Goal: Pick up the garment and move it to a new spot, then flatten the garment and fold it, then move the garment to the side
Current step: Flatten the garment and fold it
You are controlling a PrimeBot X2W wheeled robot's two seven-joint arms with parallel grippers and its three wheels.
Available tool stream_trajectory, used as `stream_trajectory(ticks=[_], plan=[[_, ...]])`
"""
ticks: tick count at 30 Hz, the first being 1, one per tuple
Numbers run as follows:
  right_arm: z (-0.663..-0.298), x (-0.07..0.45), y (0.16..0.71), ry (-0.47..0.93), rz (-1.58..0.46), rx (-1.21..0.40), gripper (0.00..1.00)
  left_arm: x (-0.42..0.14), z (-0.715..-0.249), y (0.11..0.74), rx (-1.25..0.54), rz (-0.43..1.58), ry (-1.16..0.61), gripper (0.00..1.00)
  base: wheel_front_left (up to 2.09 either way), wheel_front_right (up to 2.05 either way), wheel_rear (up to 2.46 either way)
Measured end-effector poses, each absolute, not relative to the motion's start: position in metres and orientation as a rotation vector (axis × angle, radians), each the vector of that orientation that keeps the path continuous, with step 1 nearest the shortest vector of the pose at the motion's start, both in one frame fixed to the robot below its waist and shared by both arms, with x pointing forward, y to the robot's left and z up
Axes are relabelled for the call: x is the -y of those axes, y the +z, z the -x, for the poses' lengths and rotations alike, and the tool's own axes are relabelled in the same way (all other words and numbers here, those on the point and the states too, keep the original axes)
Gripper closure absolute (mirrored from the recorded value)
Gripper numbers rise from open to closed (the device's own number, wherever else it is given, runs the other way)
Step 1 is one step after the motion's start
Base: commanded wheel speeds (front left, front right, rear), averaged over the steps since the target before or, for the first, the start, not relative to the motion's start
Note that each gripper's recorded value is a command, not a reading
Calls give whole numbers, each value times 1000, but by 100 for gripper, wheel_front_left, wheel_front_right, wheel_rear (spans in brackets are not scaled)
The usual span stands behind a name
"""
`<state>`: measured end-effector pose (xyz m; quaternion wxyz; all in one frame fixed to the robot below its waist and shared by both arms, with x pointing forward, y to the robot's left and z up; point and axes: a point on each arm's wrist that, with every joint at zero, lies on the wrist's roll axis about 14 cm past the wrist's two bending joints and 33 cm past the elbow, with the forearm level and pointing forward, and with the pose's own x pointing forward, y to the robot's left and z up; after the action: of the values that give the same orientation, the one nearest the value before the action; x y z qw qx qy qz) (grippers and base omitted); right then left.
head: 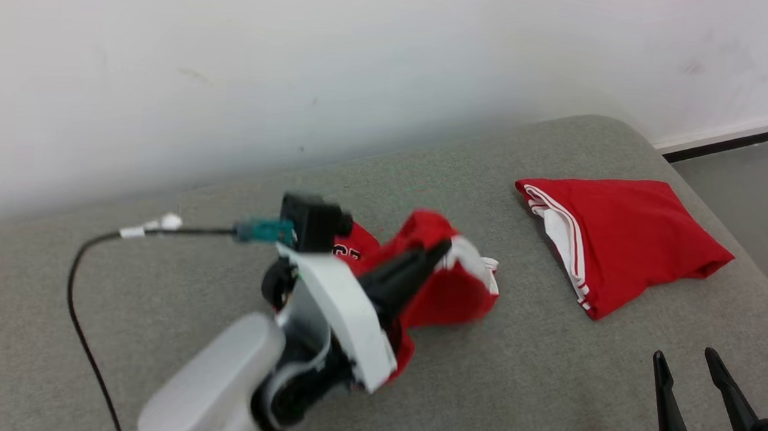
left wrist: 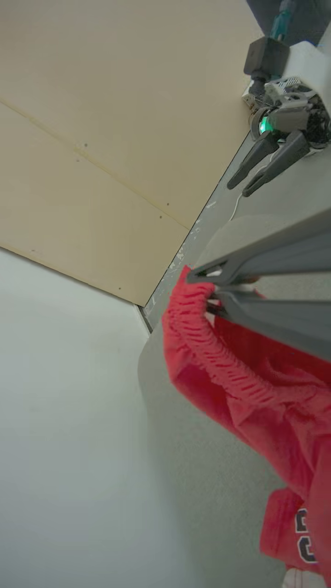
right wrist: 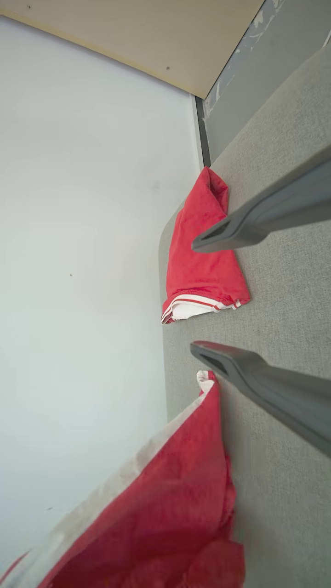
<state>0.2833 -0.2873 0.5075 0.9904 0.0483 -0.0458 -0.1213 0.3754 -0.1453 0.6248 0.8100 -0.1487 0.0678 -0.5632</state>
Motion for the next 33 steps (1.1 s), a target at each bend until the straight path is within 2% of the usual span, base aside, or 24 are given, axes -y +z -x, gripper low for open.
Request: stream_trajectory(ticks=[5, 14, 22, 28, 30, 31, 33], plan=[[-285, 280, 501, -217, -101, 73, 0, 107, -335, 556, -348, 339, -1135, 100, 0, 0, 0], [-299, 262, 494, -146, -103, 49, 0, -2, -309, 446, -610, 323, -758, 100, 0, 0, 0], [-316, 240, 492, -69, -105, 40, 0, -61, -312, 409, -638, 291, -555, 100, 0, 0, 0], [-322, 232, 494, -38, -104, 43, 0, -82, -322, 404, -580, 274, -471, 100, 0, 0, 0], [-323, 231, 494, -33, -103, 44, 0, -86, -326, 406, -553, 268, -451, 13, 0, 0, 0], [-323, 230, 494, -32, -103, 44, 0, -87, -327, 406, -545, 259, -447, 0, 0, 0, 0], [-323, 230, 495, -30, -102, 46, 0, -91, -331, 410, -513, 253, -428, 0, 0, 0, 0]])
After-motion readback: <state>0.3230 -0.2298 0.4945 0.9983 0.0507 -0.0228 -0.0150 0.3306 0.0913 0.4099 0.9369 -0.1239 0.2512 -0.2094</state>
